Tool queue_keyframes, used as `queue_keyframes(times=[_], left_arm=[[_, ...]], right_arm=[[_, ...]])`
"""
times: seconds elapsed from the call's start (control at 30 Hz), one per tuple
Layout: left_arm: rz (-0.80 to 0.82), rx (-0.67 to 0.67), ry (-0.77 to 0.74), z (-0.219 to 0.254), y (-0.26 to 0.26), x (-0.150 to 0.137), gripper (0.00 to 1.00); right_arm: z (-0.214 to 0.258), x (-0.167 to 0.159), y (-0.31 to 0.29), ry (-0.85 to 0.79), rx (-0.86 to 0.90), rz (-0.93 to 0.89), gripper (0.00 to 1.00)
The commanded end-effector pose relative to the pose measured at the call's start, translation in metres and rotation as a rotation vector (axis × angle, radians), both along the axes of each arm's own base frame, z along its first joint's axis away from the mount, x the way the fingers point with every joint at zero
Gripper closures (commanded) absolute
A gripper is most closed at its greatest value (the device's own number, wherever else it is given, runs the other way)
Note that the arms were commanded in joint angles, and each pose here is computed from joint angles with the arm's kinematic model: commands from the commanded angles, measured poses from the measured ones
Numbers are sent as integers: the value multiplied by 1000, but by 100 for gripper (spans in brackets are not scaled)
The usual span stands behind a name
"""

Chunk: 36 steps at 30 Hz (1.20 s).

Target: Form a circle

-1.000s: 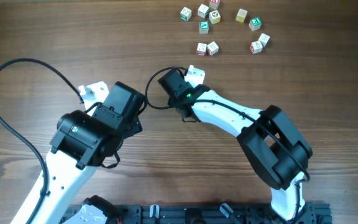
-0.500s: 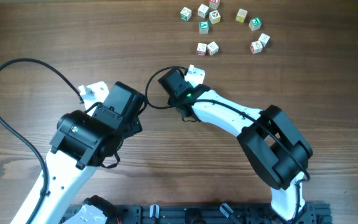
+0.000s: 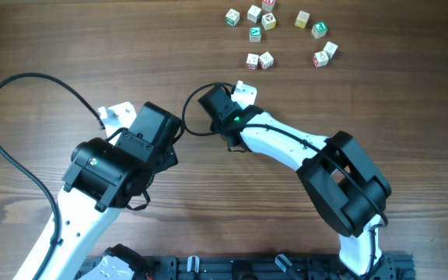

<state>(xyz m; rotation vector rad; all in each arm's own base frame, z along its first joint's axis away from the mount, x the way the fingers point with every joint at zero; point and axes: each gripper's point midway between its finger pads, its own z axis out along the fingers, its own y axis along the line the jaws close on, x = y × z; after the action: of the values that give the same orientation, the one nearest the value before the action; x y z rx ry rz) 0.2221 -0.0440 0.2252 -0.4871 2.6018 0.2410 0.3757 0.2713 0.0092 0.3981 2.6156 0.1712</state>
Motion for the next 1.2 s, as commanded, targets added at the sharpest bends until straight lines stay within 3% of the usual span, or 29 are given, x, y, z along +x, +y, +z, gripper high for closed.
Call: queue_keyframes(times=[0.0,0.23,0.27,0.53,0.63,0.67,0.77,0.97,1.13,1.17], left_arm=[[-1,3,-3,0,2,-1,0],[-1,3,-2,0,2,-1,0],[-1,3,-2,0,2,-1,0],[0,3,-3,0,2,-1,0],[-1,3,-3,0,2,-1,0],[0,3,-3,0,2,-1,0],[-1,3,-3,0,2,-1,0],[-1,3,-2,0,2,-1,0],[-1,3,-2,0,2,-1,0],[-1,3,-3,0,2,-1,0]], right_arm=[[-10,1,-9,1,-39,-18,67],[-10,1,-9,4,-36,-16,66],[-10,1,-9,4,-37,-15,60],[-10,0,-8,6,-36,-12,52],[-9,-2,-4,19,-26,22,44],[-5,-3,2,27,-9,61,39],[11,-8,2,40,4,73,37],[58,-24,-10,38,15,77,37],[106,-21,-21,-60,30,51,37],[113,-20,-27,-84,14,35,41]])
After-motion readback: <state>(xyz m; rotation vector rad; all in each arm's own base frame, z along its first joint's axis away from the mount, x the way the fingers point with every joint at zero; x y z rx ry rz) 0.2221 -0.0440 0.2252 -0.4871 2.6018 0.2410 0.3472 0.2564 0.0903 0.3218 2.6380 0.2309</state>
